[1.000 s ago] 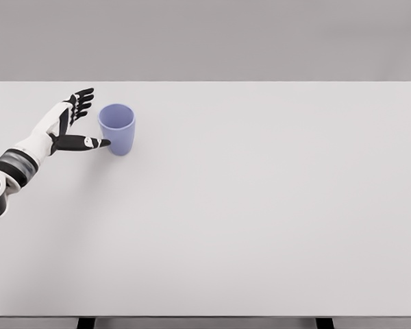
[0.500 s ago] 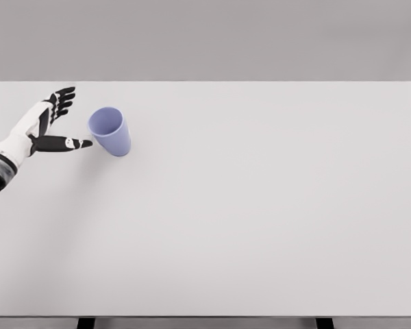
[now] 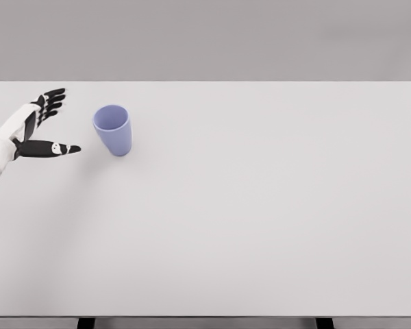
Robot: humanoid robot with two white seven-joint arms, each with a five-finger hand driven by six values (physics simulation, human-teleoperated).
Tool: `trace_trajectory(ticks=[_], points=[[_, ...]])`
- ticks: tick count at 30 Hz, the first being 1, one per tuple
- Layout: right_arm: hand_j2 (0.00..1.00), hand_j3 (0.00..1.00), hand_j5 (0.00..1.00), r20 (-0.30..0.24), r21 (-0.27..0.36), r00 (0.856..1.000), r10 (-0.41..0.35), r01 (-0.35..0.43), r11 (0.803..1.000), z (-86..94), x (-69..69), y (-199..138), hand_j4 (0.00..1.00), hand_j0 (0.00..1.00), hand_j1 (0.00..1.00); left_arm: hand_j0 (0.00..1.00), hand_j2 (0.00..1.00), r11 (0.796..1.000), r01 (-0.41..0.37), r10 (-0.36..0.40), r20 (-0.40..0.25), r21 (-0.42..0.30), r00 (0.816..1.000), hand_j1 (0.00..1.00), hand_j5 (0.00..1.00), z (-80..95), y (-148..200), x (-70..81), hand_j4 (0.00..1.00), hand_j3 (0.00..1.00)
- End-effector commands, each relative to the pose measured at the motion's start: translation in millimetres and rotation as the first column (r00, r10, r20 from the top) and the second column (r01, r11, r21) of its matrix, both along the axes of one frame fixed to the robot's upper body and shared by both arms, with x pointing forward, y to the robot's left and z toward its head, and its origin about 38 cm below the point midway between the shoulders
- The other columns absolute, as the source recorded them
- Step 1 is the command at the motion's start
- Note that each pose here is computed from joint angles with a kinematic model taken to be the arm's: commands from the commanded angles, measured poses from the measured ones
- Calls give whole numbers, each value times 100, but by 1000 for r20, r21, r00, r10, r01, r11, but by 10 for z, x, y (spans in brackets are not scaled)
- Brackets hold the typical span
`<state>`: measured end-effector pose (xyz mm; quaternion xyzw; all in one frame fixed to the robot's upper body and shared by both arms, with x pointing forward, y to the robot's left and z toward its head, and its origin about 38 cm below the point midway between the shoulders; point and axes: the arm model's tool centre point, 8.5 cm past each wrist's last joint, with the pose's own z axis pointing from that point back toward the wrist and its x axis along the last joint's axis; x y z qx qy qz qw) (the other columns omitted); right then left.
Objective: Flip the cup with left arm and place it on the table
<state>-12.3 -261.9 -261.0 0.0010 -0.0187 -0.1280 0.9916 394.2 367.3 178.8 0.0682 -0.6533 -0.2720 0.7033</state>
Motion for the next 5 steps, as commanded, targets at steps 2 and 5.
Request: trace_trajectory(ticks=[2,5], points=[[100,100,100,1,-1,1000,0,0,1000,0,1,0,100,100,100,100,100,999,45,-45,95,0,994,100,100,221,97,-68,100,100],[100,100,100,1,-1,1000,0,0,1000,0,1,0,100,100,100,100,100,998,67,-66,119,-1,991,100,100,248,127,-124,100,100]])
